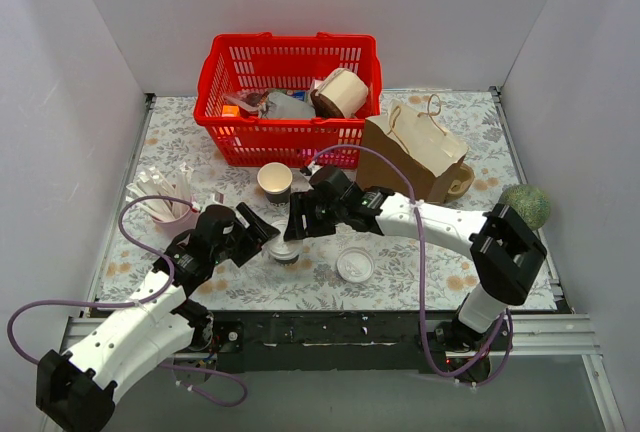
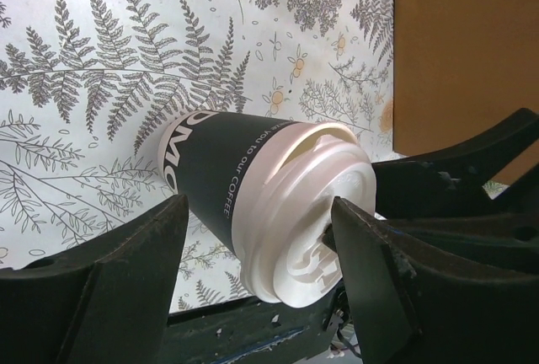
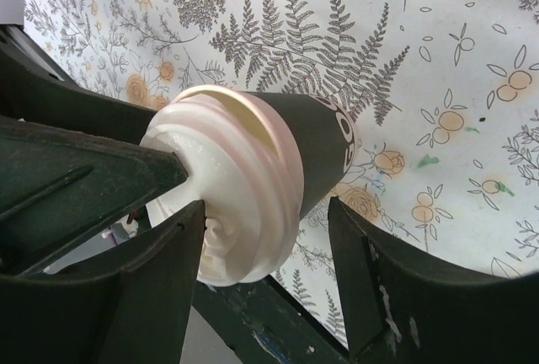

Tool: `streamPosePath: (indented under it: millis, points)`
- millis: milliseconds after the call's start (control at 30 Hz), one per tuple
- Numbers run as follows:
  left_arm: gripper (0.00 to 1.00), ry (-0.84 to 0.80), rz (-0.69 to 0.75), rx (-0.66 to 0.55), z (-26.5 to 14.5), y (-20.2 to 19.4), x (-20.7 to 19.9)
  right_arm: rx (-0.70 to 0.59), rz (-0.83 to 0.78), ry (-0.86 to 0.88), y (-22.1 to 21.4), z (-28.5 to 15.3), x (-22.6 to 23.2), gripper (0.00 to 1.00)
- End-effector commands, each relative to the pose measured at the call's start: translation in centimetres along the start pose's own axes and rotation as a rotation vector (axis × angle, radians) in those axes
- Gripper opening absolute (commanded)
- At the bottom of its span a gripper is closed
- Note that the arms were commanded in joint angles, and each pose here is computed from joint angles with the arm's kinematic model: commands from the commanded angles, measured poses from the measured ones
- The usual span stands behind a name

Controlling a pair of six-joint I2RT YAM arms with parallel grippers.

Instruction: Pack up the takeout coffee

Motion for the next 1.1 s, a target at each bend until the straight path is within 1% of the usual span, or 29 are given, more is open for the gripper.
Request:
streamPosePath:
  millis: [0,67,200,267,333,433,500,533,633,733,767,867,900,1067]
  points:
    - [0.68,-0.016,-0.016,-0.028,0.2,0.5,-0.2,-0.056,-0.002,0.034,1.5,0.8,0.6,0.67]
    - [0.66,-0.008,-0.021,-0.023,0.5,0.3,0.2,-0.048,0.005,0.019,1.4,1.2,0.2,0.66]
    - [0.55,0.016,-0.043,-0.027,1.0,0.4,0.9,-0.013,0.021,-0.01,0.8,1.7,-0.8,0.65]
    - [0.53,0.042,-0.051,-0.03,1.2,0.4,1.4,-0.001,0.027,-0.022,0.6,1.6,-1.1,0.65]
    - [0.49,0.078,-0.067,-0.035,1.4,0.5,1.9,0.013,0.029,-0.039,0.3,1.5,-1.5,0.65]
    - [0.45,0.093,-0.08,-0.016,1.9,0.4,2.7,0.029,0.034,-0.055,-0.2,1.5,-2.2,0.65]
    - [0.42,0.107,-0.1,0.023,2.2,0.0,3.2,0.033,0.039,-0.056,-0.1,1.4,-2.4,0.64]
    - [0.38,0.113,-0.105,0.031,2.3,0.0,3.4,0.035,0.041,-0.06,-0.2,1.4,-2.5,0.64]
    - [0.36,0.107,-0.113,0.064,2.3,-0.3,3.7,0.035,0.043,-0.068,0.0,1.3,-2.9,0.64]
    - [0.45,0.054,-0.104,0.075,1.8,-0.5,3.4,0.023,0.041,-0.058,0.4,1.1,-2.9,0.64]
    - [0.52,0.039,-0.1,0.071,1.6,-0.4,3.2,0.021,0.035,-0.053,0.5,1.1,-2.9,0.64]
    - [0.64,-0.031,-0.068,0.056,0.8,0.1,2.0,0.001,0.025,-0.018,1.3,0.8,-2.2,0.64]
    - [0.72,-0.039,-0.058,0.054,0.7,0.2,1.8,-0.003,0.015,-0.008,1.5,0.8,-2.0,0.64]
    - [0.87,-0.091,0.005,0.045,0.1,1.1,0.0,-0.026,-0.002,-0.002,2.6,0.4,-1.5,0.64]
Point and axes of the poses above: each gripper's point midway between its finger pads, its own z axis out along the fingers, its own x axis along the line the jaws close on, y = z × x, the point moved 10 cm from there along -z, back along the fingers
